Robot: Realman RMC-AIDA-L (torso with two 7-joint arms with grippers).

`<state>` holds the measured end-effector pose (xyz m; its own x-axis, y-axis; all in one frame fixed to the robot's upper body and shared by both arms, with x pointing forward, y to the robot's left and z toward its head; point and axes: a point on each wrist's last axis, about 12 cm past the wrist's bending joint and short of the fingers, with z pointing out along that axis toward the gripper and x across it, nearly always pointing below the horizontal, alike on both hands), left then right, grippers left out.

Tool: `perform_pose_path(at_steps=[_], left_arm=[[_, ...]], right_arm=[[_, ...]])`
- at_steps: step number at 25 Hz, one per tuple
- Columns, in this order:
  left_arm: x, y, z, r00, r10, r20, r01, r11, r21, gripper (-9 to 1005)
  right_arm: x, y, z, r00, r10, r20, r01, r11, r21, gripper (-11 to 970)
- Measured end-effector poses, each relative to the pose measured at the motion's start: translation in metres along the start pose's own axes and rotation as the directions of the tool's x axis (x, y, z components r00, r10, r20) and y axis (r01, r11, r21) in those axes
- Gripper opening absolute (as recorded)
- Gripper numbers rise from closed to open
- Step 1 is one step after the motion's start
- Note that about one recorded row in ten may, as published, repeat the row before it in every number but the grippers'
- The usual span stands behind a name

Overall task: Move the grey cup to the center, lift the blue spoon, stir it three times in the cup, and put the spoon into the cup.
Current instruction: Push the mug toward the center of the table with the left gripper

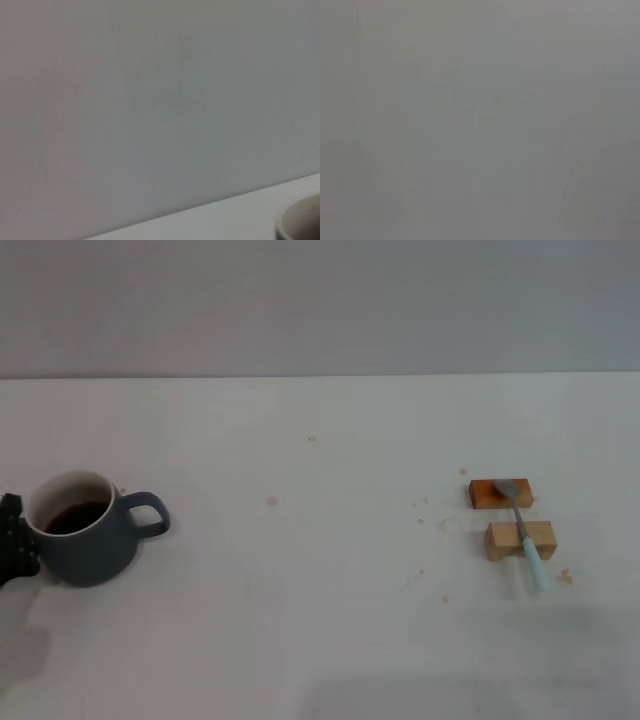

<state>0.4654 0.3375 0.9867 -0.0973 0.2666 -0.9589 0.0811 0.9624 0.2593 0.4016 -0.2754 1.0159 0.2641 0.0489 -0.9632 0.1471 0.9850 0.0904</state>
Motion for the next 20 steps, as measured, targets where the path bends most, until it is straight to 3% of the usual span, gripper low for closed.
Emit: perform_pose_path(at_steps=[14,20], left_arm=[[-0.008,-0.028,0.009,1.0,-0.002,0.027,-0.002,0.991,0.136,-2],[-0.008,-0.03,0.008,1.0,0.005,0.028,-0.01,0.988,0.154,-2]], right_arm=[[0.0,0.0,0.0,1.0,0.003,0.003,-0.003,1.0,0.001,707],[-0.002,0.001,-0.001,1.0,0.003,0.011,-0.003,1.0,-0.003,707]])
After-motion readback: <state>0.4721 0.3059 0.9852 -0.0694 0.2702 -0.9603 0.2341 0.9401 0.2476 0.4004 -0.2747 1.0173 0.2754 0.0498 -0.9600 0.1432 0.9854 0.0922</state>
